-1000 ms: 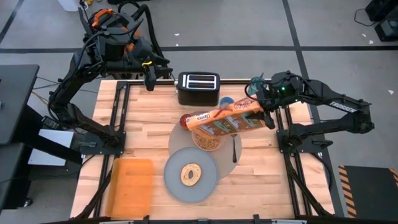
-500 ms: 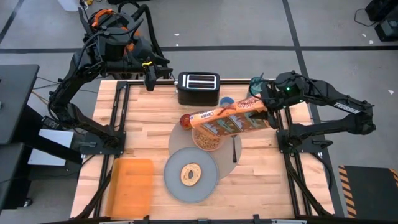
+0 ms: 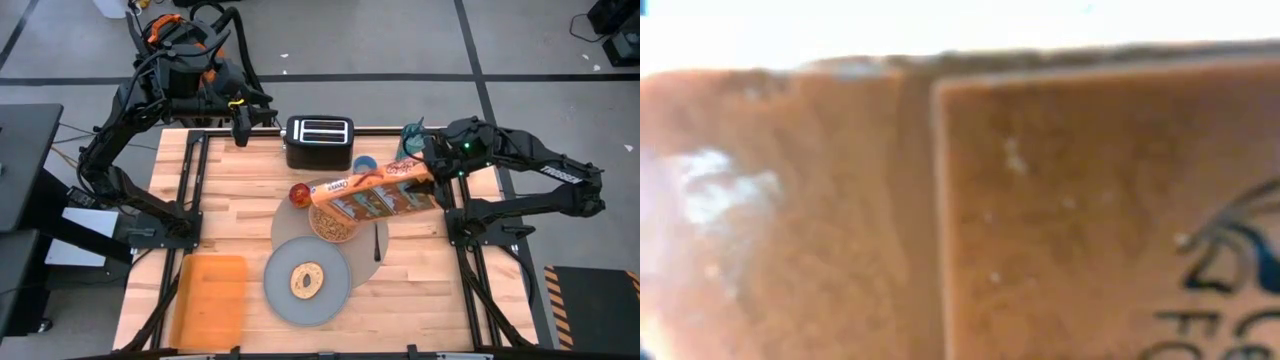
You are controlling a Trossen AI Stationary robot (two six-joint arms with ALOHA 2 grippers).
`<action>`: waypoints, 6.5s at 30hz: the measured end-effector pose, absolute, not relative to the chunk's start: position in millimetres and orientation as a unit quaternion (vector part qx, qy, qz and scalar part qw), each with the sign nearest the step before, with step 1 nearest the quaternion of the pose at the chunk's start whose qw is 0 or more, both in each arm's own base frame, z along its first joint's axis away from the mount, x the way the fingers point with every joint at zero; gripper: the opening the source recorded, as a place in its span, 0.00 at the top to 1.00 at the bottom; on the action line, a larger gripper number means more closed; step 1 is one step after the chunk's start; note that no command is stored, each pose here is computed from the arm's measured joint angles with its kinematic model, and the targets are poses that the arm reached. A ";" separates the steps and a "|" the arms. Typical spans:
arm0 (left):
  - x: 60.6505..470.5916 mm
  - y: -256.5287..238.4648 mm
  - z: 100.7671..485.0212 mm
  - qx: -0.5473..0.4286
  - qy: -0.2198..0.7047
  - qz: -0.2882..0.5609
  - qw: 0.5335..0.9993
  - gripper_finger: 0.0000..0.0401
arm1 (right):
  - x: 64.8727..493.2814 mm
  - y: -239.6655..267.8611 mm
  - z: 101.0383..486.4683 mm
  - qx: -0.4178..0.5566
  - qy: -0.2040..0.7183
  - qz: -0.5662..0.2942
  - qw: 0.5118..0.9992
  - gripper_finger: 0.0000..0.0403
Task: Arrange a breakfast setting
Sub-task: Pour the yellow cereal into the light orange bowl
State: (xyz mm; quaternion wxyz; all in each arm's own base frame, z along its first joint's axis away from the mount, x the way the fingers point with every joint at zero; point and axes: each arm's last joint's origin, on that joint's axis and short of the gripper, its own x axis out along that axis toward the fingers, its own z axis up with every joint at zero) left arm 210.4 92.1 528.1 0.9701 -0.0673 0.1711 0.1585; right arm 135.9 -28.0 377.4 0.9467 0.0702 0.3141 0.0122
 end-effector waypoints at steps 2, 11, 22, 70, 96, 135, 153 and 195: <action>210.3 92.1 528.2 -0.067 0.171 0.158 0.970 0.52 | 136.9 -28.4 378.6 0.065 0.307 0.011 0.949 0.47; 210.4 92.1 528.2 -0.067 0.171 0.158 0.970 0.52 | 163.3 -37.6 361.4 0.038 0.319 -0.015 0.947 0.47; 210.4 92.2 528.2 -0.067 0.171 0.158 0.970 0.52 | 183.1 -40.7 358.0 0.044 0.302 0.020 0.952 0.47; 182.6 77.1 531.8 -0.162 0.173 0.172 0.956 0.52 | 39.1 -5.9 306.0 0.142 0.112 -0.071 0.981 0.47; 203.2 64.6 565.3 -0.078 0.004 0.101 0.992 0.52 | -6.6 8.1 344.4 0.081 -0.163 0.007 0.983 0.47; 418.3 47.2 485.9 -0.041 -0.108 -0.074 0.991 0.29 | 110.0 -23.0 353.7 0.004 -0.461 0.009 0.887 0.47; 404.5 74.5 498.0 -0.062 -0.133 -0.050 0.988 0.96 | 121.1 -25.5 347.8 0.005 -0.421 0.003 0.907 0.33; 148.2 194.7 491.0 -0.049 0.254 0.395 0.881 0.98 | 134.3 -38.4 337.1 0.077 -0.307 -0.167 0.934 0.14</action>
